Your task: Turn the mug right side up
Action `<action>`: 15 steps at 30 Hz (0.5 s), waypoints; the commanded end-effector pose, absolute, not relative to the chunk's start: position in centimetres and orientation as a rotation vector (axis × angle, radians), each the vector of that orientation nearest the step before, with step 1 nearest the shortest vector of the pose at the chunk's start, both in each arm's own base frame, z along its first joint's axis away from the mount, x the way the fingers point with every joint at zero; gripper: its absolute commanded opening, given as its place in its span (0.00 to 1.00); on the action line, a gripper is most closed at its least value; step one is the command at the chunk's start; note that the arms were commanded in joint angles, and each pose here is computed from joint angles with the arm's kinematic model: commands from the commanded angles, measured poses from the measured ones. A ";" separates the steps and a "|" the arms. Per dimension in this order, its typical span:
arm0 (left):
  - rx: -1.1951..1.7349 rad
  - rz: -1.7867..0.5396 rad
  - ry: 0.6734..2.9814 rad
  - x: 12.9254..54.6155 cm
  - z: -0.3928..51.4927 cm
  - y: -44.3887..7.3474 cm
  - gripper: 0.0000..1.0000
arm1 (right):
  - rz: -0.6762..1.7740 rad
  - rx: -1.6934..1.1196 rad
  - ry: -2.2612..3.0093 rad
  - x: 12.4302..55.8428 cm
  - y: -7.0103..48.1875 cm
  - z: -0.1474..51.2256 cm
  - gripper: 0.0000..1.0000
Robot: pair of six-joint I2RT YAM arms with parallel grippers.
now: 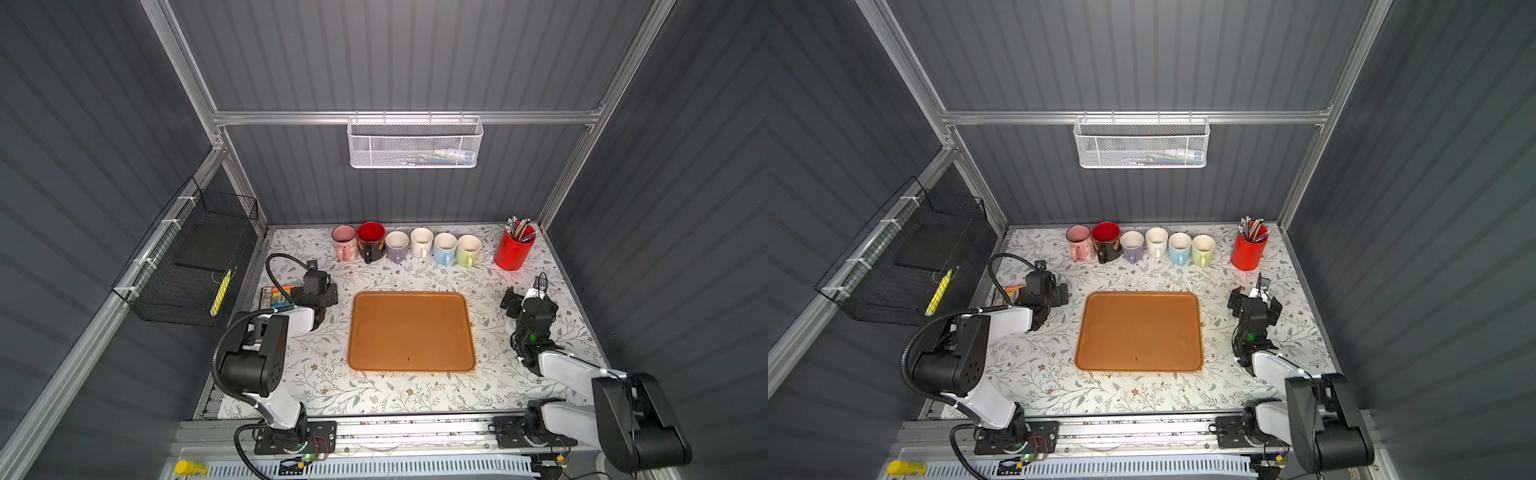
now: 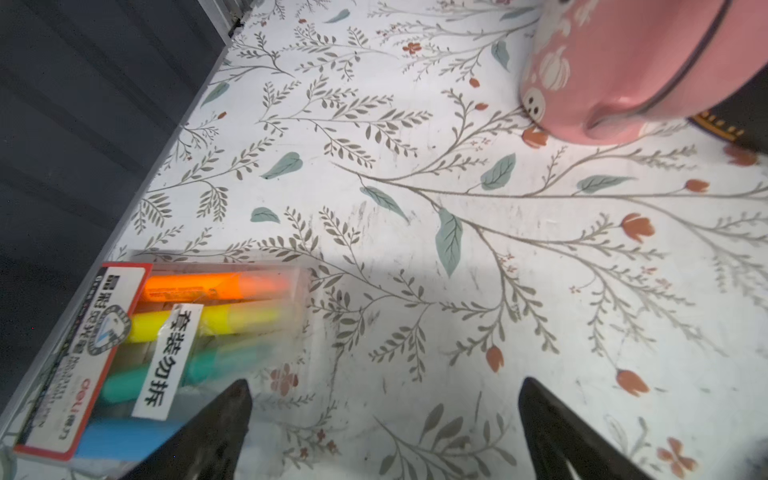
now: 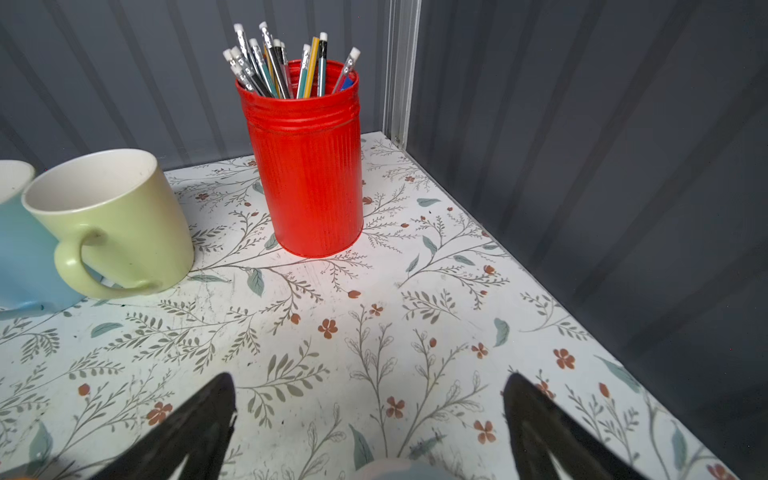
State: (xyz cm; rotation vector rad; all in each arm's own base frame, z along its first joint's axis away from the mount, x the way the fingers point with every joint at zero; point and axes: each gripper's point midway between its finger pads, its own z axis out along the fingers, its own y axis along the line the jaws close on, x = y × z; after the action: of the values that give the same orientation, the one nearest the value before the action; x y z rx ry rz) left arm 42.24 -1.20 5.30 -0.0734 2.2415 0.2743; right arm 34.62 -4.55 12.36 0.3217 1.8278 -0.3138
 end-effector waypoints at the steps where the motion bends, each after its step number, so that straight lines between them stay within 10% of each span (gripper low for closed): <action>1: -0.020 0.296 2.183 43.2 6.2 -1.3 1.00 | -0.316 0.300 1.705 36.1 -4.7 15.3 0.99; 15: 0.004 0.251 1.955 41.3 8.2 -1.2 1.00 | -0.221 0.230 1.661 35.9 -3.8 14.2 0.99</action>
State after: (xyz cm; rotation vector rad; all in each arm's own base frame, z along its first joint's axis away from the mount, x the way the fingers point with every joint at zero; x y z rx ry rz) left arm 41.59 -1.20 5.52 0.0070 2.0995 0.2818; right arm 36.45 -4.51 13.01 0.2688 1.7420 -0.2648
